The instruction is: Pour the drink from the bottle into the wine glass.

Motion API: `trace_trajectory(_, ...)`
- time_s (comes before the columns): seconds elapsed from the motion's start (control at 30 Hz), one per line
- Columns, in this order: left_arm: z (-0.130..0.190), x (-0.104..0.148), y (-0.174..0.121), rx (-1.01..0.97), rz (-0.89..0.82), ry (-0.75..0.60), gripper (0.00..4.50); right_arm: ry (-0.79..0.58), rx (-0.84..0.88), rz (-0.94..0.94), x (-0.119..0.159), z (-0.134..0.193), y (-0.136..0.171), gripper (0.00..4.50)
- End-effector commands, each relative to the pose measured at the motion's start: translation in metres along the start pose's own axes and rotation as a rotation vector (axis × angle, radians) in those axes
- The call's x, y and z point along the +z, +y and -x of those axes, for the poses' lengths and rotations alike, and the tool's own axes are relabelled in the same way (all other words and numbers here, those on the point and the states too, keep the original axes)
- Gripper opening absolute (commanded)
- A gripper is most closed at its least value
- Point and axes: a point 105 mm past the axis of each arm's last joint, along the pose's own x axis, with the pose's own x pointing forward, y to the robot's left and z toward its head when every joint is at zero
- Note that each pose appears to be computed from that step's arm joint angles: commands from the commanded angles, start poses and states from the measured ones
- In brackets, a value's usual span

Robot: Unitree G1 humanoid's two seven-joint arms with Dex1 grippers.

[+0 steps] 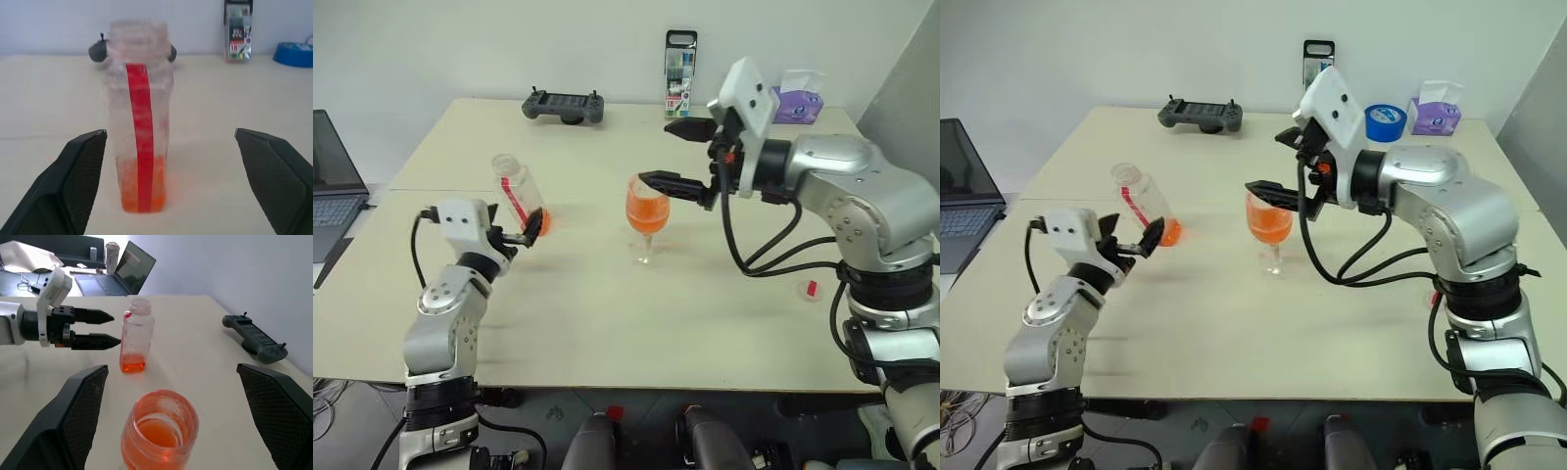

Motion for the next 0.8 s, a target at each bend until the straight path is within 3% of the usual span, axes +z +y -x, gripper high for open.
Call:
trace_trajectory(0.03,-0.002,0.05,-0.021,-0.154,-0.024,-0.118,4.47,-0.037,-0.051,-0.017,0.01,0.031,-0.006,4.5)
trace_trajectory(0.17,0.0,0.064,-0.053,-0.363,-0.064,-0.075,4.47,0.082,-0.131,-0.083,-0.025,0.069,-0.003,4.5)
trace_trajectory(0.33,0.014,0.058,-0.077,-0.522,-0.088,0.013,4.47,0.125,-0.184,-0.159,-0.051,0.1,0.017,4.5)
trace_trajectory(0.8,0.012,0.057,-0.076,-0.522,-0.071,0.004,4.47,0.125,-0.225,-0.17,-0.054,0.102,0.013,4.5)
